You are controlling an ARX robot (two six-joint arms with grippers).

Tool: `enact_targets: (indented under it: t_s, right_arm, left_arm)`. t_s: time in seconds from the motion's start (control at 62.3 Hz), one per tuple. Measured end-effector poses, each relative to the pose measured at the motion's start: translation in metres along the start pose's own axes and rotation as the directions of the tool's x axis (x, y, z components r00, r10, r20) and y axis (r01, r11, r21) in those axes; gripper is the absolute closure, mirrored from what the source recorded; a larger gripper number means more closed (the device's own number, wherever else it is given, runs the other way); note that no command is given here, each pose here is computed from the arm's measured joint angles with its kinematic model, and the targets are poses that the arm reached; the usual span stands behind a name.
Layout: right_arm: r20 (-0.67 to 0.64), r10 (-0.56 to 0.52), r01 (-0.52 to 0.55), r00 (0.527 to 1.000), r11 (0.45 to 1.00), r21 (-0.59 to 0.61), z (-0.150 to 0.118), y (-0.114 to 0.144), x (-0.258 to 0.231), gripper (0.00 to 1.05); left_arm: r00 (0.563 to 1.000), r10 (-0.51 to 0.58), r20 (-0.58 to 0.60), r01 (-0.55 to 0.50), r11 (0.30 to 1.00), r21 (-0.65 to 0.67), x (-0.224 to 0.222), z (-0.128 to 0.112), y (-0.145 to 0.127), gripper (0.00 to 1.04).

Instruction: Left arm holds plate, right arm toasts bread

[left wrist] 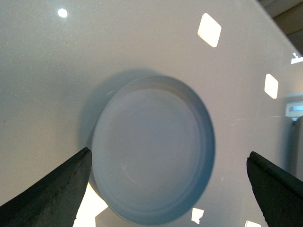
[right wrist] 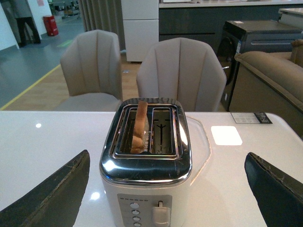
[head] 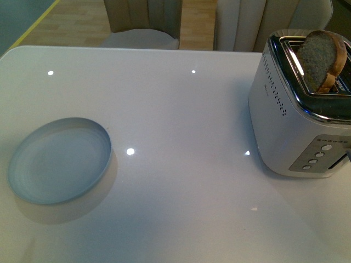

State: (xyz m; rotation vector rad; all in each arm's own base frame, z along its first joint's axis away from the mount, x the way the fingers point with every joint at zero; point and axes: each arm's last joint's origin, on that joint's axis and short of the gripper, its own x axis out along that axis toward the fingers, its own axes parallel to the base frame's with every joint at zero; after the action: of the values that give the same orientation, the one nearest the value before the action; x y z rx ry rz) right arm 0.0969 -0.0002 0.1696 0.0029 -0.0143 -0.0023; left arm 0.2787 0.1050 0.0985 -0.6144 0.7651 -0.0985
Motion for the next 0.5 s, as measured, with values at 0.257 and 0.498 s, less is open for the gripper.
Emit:
enact_targets:
  t_s: [0.257,0.498]
  right_arm:
    - [0.000,0.000,0.000,1.000,1.000,0.000,0.000,0.000,0.000,0.09]
    - [0.000,0.000,0.000,1.000,1.000,0.000,0.000,0.000,0.000,0.09]
  left_arm:
    - [0.992,-0.075,0.103,0.071,0.997,0.043,-0.084,-0.024,-0.055,0.07]
    - [0.976,-0.120,0.183,0.104,0.990,0.094,-0.123,-0.042,-0.082,0.07]
